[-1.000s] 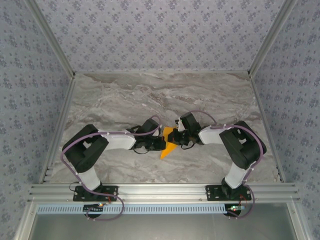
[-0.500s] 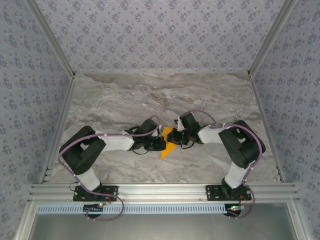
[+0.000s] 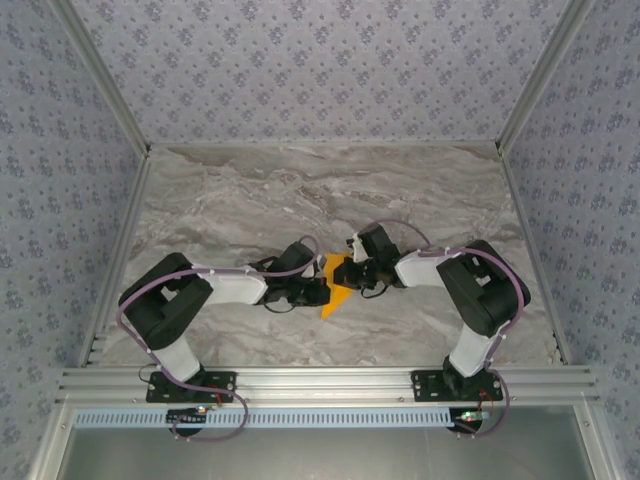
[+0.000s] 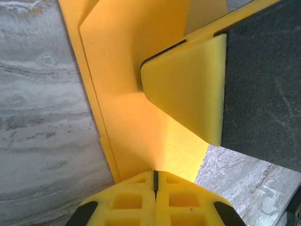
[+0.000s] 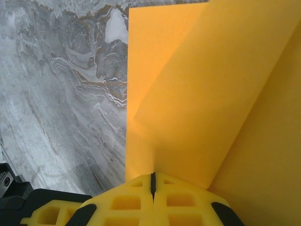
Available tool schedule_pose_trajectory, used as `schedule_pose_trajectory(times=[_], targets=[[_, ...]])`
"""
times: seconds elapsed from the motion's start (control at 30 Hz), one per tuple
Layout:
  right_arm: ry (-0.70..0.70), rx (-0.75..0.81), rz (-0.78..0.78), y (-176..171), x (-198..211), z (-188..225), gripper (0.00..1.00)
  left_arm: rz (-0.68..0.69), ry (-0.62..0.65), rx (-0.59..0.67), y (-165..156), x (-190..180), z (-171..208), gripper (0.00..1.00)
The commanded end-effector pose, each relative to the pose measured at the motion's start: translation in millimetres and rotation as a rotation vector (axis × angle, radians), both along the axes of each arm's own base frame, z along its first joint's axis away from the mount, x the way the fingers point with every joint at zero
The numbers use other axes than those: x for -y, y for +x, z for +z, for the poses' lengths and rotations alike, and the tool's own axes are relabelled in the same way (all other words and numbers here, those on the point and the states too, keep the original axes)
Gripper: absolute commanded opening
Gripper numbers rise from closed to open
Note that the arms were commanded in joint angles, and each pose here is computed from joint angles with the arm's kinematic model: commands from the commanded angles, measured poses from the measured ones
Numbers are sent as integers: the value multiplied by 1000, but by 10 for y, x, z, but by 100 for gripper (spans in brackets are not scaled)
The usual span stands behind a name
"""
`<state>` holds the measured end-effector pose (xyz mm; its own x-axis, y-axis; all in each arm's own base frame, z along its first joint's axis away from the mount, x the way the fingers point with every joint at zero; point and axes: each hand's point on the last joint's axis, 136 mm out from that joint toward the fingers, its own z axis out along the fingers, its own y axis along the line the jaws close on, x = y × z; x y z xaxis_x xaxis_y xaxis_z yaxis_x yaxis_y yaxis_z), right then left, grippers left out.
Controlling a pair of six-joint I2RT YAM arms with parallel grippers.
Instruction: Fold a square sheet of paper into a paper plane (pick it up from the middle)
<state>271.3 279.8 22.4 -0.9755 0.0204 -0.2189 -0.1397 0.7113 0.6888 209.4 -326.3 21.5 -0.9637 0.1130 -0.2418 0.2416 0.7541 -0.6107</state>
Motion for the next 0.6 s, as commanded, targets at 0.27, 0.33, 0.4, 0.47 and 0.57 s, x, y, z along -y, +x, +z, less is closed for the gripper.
schedule_pose_trajectory(times=[0.27,0.33,0.4,0.47,0.57], targets=[[3,117,150,-196,-43,121,5,1,114,-69,-212,-236,-281,0],[-7,96,157,-213,-59,46,5,0,116,-68,-217,-235,-283,0],[-23,76,158,-200,-64,-23,5,-1,118,-70,-222,-243,-286,0],[-35,69,154,-166,-59,-75,5,-3,121,-73,-236,-245,-291,0],[-50,66,124,-53,9,-116,5,-7,132,-82,-273,-270,-306,0]])
